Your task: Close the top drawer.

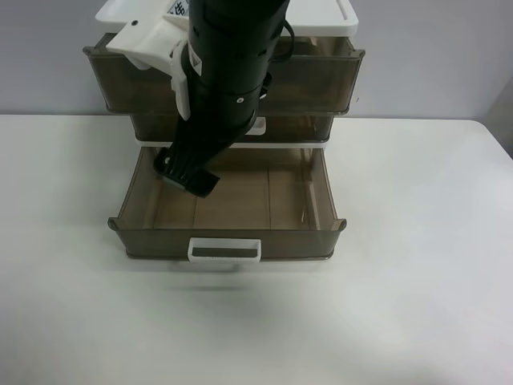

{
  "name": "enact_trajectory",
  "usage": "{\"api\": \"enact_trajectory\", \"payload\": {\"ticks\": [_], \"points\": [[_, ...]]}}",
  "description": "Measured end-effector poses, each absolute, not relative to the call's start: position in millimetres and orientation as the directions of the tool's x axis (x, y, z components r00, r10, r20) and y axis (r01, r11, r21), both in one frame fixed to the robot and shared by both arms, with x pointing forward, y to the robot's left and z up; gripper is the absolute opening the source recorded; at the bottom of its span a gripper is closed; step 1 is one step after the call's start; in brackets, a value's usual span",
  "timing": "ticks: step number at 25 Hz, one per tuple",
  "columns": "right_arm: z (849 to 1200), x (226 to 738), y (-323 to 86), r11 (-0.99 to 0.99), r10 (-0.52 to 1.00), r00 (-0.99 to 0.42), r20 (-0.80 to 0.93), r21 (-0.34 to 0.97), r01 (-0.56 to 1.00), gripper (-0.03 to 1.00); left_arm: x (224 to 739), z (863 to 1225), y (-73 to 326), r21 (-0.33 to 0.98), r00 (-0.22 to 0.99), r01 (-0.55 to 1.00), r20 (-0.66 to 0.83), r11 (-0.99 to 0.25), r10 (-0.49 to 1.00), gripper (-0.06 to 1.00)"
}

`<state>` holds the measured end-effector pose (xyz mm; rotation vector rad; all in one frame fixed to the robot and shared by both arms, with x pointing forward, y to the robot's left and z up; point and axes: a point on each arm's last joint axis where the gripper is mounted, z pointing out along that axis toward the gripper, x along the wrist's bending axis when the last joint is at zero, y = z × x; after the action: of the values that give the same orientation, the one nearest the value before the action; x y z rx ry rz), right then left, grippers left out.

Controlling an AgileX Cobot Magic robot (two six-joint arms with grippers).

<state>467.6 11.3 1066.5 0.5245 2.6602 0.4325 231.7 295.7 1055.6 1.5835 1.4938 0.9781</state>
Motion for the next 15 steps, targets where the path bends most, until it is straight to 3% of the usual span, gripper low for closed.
{"api": "enact_trajectory", "payload": {"ticks": [15], "points": [[1065,525,-17,0.758,0.579,-0.779,-0.242,0.513,0.403,0.99,232,1056,296,0.898,0.033,0.437,0.041,-0.051,0.999,0.99]]}}
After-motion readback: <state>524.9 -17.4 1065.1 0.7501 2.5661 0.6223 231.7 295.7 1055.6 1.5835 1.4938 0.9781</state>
